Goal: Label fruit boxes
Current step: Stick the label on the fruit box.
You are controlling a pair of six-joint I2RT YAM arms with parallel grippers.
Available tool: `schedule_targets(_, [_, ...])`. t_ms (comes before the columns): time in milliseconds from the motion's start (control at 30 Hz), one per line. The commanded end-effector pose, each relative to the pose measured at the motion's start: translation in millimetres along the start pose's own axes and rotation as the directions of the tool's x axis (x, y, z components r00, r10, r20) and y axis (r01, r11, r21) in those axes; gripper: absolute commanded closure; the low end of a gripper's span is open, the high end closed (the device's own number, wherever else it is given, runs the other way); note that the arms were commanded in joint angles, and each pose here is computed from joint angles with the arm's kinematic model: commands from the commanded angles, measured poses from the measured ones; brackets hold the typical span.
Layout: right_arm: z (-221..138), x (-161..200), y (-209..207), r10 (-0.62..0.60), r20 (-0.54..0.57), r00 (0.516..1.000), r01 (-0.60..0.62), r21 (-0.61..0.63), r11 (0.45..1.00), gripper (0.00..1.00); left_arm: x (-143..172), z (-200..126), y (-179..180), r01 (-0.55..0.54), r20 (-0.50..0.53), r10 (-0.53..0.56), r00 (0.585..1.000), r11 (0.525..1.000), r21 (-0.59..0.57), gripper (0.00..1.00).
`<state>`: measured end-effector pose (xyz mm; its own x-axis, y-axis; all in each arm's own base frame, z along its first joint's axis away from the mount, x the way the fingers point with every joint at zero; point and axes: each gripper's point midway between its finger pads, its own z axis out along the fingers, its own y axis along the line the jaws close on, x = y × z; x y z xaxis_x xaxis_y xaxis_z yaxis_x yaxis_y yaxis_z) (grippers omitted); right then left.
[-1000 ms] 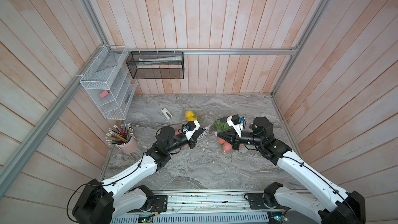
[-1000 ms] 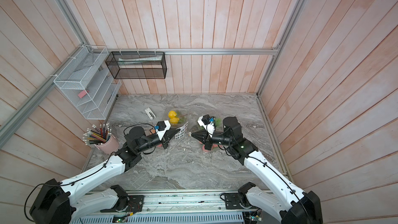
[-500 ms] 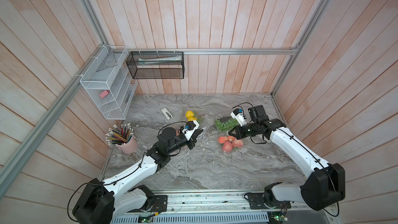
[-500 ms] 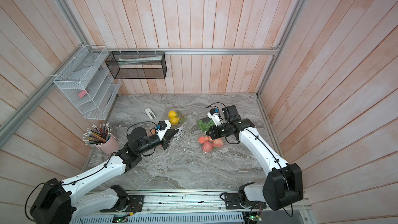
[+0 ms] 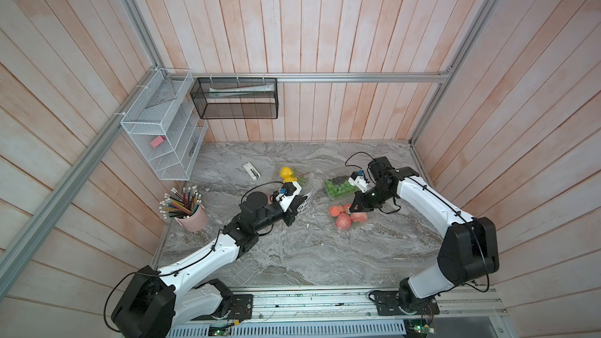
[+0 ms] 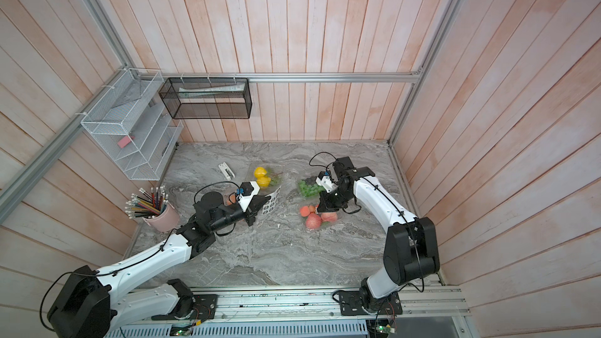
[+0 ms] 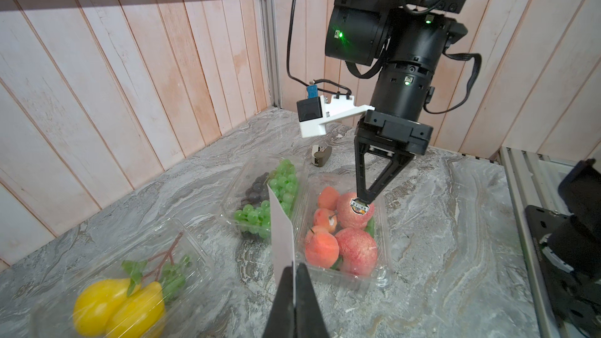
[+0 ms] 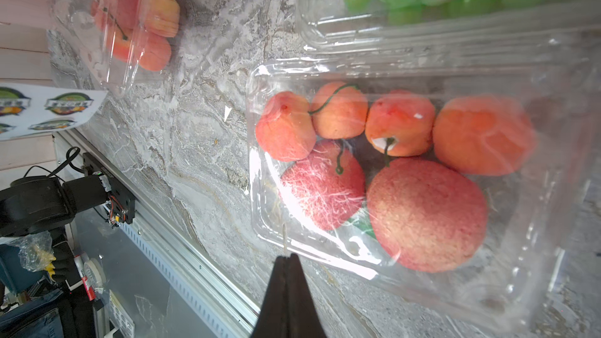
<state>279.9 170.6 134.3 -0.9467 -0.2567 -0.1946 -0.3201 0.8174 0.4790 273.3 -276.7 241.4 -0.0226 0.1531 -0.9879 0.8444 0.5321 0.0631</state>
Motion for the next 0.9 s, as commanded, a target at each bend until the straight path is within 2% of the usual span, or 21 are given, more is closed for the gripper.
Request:
schedule_targets(0, [-4, -3, -4, 0.002, -0.017, 1.0, -0.001, 0.018, 1.0, 1.0, 3, 1, 1, 0.017, 0.0, -0.017, 1.0, 1.0, -0.001, 1.0])
schedule_targets(867, [16, -7, -23, 0.041, -0.061, 0.997, -0.038, 0.049, 0.998, 1.0, -3, 3, 0, 0.021, 0.021, -0.021, 1.0, 1.0, 0.01, 1.0])
